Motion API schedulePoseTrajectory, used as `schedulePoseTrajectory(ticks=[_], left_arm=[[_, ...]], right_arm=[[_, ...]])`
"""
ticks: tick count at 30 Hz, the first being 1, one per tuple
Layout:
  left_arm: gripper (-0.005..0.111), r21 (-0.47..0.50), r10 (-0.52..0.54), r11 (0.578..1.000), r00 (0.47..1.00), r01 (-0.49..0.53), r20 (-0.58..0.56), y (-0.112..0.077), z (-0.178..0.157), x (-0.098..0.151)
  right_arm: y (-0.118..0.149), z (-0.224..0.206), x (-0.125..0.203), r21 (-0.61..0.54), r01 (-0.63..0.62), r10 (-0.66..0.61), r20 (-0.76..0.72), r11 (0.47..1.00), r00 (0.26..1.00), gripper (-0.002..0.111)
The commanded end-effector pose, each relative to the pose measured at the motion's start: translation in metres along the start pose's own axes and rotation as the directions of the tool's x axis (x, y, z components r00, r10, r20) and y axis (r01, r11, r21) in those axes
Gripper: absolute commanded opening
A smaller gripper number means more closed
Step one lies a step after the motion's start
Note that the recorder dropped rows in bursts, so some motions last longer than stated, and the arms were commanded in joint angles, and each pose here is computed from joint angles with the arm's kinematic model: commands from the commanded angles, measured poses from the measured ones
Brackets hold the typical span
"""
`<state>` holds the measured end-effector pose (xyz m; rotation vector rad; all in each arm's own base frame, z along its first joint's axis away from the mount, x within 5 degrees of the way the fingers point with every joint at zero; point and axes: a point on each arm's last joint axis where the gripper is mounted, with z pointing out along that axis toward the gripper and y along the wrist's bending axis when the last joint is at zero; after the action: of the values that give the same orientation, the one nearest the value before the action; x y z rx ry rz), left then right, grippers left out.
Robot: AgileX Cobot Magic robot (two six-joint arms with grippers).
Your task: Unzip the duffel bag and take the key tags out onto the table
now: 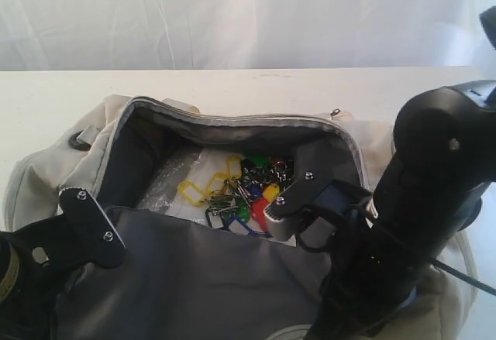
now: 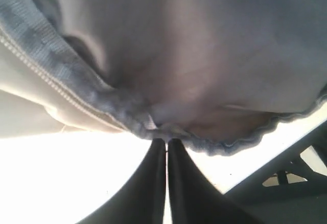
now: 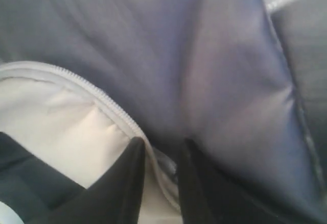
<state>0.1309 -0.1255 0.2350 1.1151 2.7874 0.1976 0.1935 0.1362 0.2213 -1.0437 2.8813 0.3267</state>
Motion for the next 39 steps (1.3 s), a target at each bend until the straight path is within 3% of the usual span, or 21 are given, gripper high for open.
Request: schedulePoseTrajectory(ticks=[1, 7, 10, 17, 21, 23, 25, 26, 27, 28, 30, 31, 32, 34, 39], left_arm=[[0.008, 0.007, -0.01, 1.0, 1.0, 0.01, 0.01, -0.001, -0.001, 0.001], [0.008, -0.011, -0.005, 1.0, 1.0, 0.006, 0.028, 0.001, -0.006, -0.002], [0.008, -0.046, -0.006, 0.999, 0.997, 0.01, 0.08, 0.008, -0.026, -0.009], [0.006, -0.211, -0.019, 0.974, 0.955, 0.084, 0.296, 0.039, -0.105, -0.011], [0.0, -0.223, -0.073, 0.963, 0.945, 0.15, 0.319, 0.064, -0.118, -0.003], [0.0, -0.147, -0.125, 0.973, 0.938, 0.18, 0.325, 0.08, -0.113, -0.001], [0.0, 0.052, -0.175, 0.985, 0.926, 0.167, 0.336, 0.088, -0.109, 0.0], [0.0, 0.227, -0.207, 0.966, 0.904, 0.128, 0.373, 0.1, -0.105, 0.001], [0.0, 0.307, -0.246, 0.944, 0.882, 0.123, 0.402, 0.108, -0.104, 0.003], [0.0, 0.412, -0.383, 0.891, 0.803, 0.19, 0.457, 0.127, -0.105, 0.004], [0.0, 0.424, -0.516, 0.846, 0.699, 0.324, 0.495, 0.153, -0.103, 0.009], [0.0, 0.422, -0.529, 0.84, 0.688, 0.341, 0.497, 0.157, -0.101, 0.01], [0.0, 0.418, -0.536, 0.836, 0.695, 0.356, 0.479, 0.161, -0.096, 0.01], [0.007, 0.45, -0.553, 0.817, 0.711, 0.36, 0.435, 0.165, -0.085, 0.006], [0.035, 0.511, -0.593, 0.776, 0.702, 0.37, 0.394, 0.16, -0.066, 0.004]], right_arm=[[-0.009, 0.005, 0.007, 0.091, -0.039, 0.044, -0.056, 0.995, 0.997, 0.023], [-0.004, -0.006, 0.004, 0.067, -0.041, 0.043, -0.024, 0.997, 0.999, 0.023], [0.001, -0.032, 0.0, 0.071, -0.03, 0.024, 0.071, 0.997, 0.997, 0.023], [0.013, -0.116, 0.002, 0.182, -0.004, -0.075, 0.426, 0.983, 0.901, 0.023], [0.009, -0.142, 0.015, 0.253, -0.119, -0.034, 0.529, 0.96, 0.848, 0.023], [0.008, -0.148, 0.021, 0.285, -0.129, -0.048, 0.54, 0.95, 0.84, 0.023], [0.009, -0.152, 0.026, 0.287, -0.131, -0.052, 0.551, 0.949, 0.833, 0.023], [0.011, -0.156, 0.031, 0.287, -0.133, -0.054, 0.561, 0.949, 0.826, 0.023], [0.011, -0.158, 0.033, 0.287, -0.134, -0.055, 0.565, 0.948, 0.823, 0.023], [0.012, -0.159, 0.037, 0.297, -0.135, -0.06, 0.565, 0.945, 0.823, 0.023], [0.007, -0.161, 0.042, 0.347, -0.164, -0.058, 0.548, 0.923, 0.834, 0.023], [0.003, -0.162, 0.043, 0.379, -0.193, -0.05, 0.545, 0.905, 0.837, 0.023], [-0.008, -0.163, 0.046, 0.472, -0.251, -0.05, 0.537, 0.845, 0.842, 0.023], [-0.018, -0.157, 0.049, 0.521, -0.336, -0.01, 0.553, 0.785, 0.833, 0.028], [-0.023, -0.134, 0.045, 0.488, -0.332, 0.014, 0.547, 0.807, 0.837, 0.049]])
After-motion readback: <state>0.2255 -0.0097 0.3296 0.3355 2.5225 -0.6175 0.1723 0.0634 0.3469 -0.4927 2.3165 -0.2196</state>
